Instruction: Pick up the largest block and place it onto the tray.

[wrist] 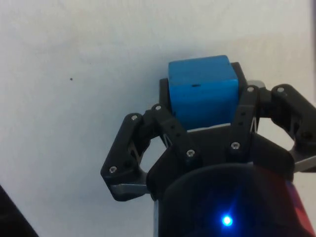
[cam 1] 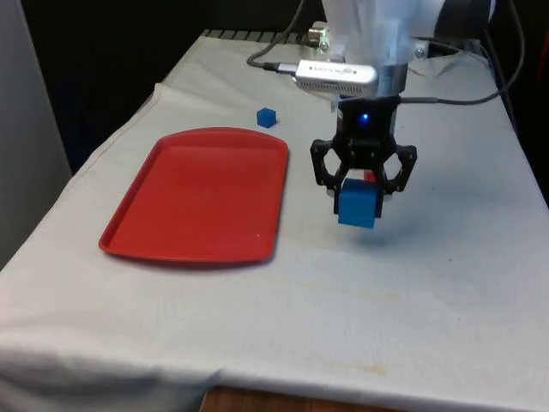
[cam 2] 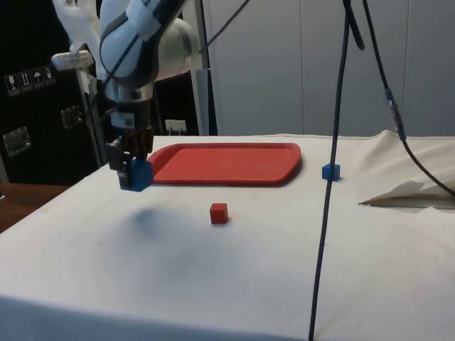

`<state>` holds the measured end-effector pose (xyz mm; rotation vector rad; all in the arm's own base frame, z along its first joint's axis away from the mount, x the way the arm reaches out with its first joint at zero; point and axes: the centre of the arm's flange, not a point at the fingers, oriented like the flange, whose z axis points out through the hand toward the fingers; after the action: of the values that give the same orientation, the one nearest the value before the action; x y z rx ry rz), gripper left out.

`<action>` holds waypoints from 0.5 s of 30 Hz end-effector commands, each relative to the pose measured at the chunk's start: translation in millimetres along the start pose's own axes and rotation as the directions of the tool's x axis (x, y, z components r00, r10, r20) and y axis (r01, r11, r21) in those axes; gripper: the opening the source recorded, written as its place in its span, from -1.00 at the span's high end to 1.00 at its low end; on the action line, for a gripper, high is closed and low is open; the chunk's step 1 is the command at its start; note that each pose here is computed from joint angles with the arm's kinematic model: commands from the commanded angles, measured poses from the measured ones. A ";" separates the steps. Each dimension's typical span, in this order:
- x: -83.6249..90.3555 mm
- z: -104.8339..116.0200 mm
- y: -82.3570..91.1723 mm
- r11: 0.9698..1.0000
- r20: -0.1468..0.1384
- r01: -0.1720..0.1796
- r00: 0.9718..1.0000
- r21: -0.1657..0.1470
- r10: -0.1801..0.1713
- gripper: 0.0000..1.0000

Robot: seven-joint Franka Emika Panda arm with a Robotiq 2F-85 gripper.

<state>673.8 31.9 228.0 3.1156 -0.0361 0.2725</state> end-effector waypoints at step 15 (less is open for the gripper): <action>1.3 -30.8 35.6 1.000 -0.018 -0.027 0.999 -0.011 0.026 0.90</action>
<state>669.0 -3.3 258.9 3.1029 -0.0787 0.2989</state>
